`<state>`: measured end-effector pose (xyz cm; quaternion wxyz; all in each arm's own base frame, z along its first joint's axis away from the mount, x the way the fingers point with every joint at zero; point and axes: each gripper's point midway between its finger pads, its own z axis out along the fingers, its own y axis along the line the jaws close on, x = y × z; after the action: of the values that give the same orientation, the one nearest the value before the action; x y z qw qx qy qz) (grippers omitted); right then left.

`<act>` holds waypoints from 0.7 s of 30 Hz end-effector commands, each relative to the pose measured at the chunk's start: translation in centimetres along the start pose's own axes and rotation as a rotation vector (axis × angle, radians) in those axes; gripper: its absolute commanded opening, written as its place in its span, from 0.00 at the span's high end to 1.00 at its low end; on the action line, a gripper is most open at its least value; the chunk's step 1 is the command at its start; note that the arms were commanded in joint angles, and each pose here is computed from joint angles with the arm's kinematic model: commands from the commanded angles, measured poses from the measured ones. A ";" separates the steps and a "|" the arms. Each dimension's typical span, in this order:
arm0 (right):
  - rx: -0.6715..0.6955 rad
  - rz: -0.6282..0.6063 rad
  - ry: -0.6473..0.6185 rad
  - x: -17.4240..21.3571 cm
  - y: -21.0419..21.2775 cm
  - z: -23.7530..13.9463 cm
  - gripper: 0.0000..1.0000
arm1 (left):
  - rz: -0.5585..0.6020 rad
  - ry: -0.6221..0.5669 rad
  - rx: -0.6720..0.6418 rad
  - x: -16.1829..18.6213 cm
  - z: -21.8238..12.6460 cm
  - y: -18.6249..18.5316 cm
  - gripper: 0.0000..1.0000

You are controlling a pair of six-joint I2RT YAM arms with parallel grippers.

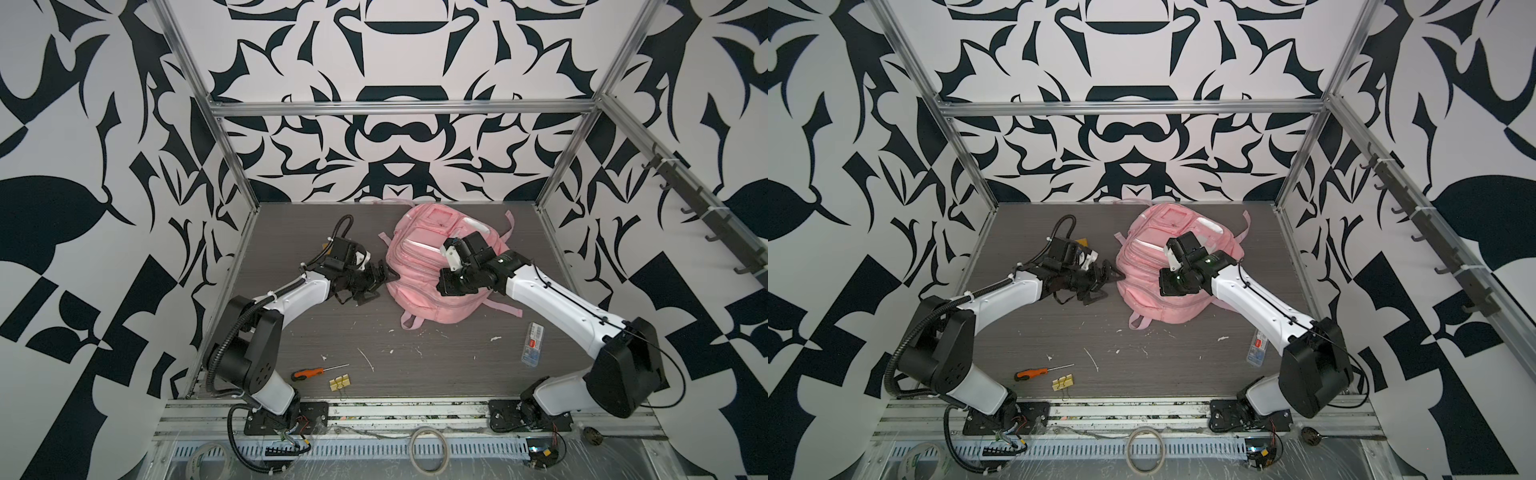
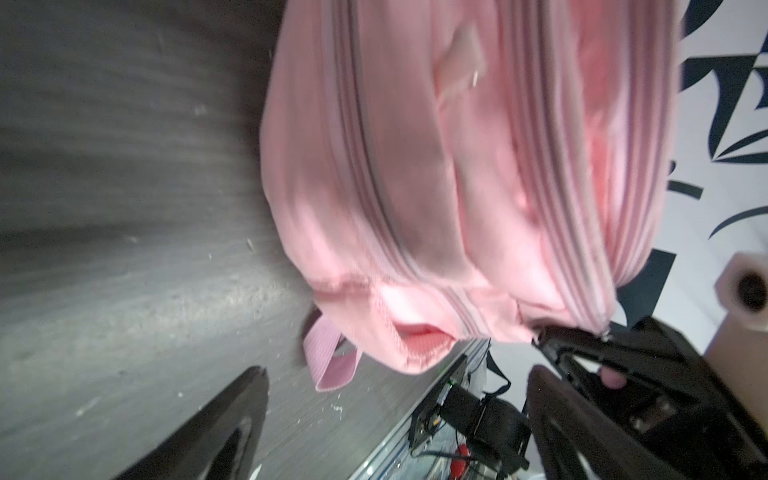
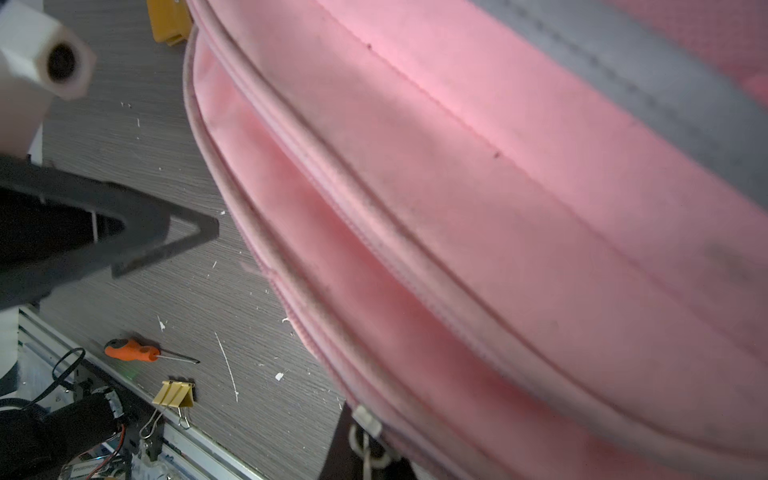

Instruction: Pack the student bag

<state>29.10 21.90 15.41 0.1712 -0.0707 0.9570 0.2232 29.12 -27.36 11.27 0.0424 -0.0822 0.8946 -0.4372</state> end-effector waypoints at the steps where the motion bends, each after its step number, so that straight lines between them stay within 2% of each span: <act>1: -0.098 -0.046 -0.149 -4.7 3.4 -2.0 1.00 | -0.036 0.060 -0.033 2.0 1.3 1.0 0.01; 6: -0.136 -0.054 -0.159 -6.1 4.9 -2.2 1.00 | -0.099 0.034 0.012 1.4 2.8 1.2 0.01; 9: -0.141 -0.055 -0.143 -5.6 5.3 -2.0 1.00 | -0.101 0.012 0.051 0.3 4.2 0.6 0.01; 13: -0.139 -0.042 -0.131 -4.6 5.0 -1.8 1.00 | -0.108 -0.014 0.092 -1.4 5.8 0.2 0.13; 14: -0.141 -0.040 -0.125 -4.2 5.0 -1.8 1.00 | -0.113 -0.023 0.107 -1.8 6.1 0.0 0.24; 17: -0.139 -0.036 -0.118 -3.6 4.8 -1.9 1.00 | -0.106 -0.028 0.138 -2.5 6.4 -0.8 0.72; 19: -0.129 -0.033 -0.122 -3.2 4.4 -1.9 1.00 | -0.094 -0.045 0.137 -2.8 5.9 -1.1 1.00; 21: -0.126 -0.029 -0.119 -2.7 4.1 -2.1 1.00 | -0.095 -0.077 0.137 -3.3 4.8 -0.8 1.00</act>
<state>30.24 24.21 16.17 0.1796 -0.0704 0.9486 0.2507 31.01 -31.17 6.14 0.0110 -0.1424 0.8718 -0.4686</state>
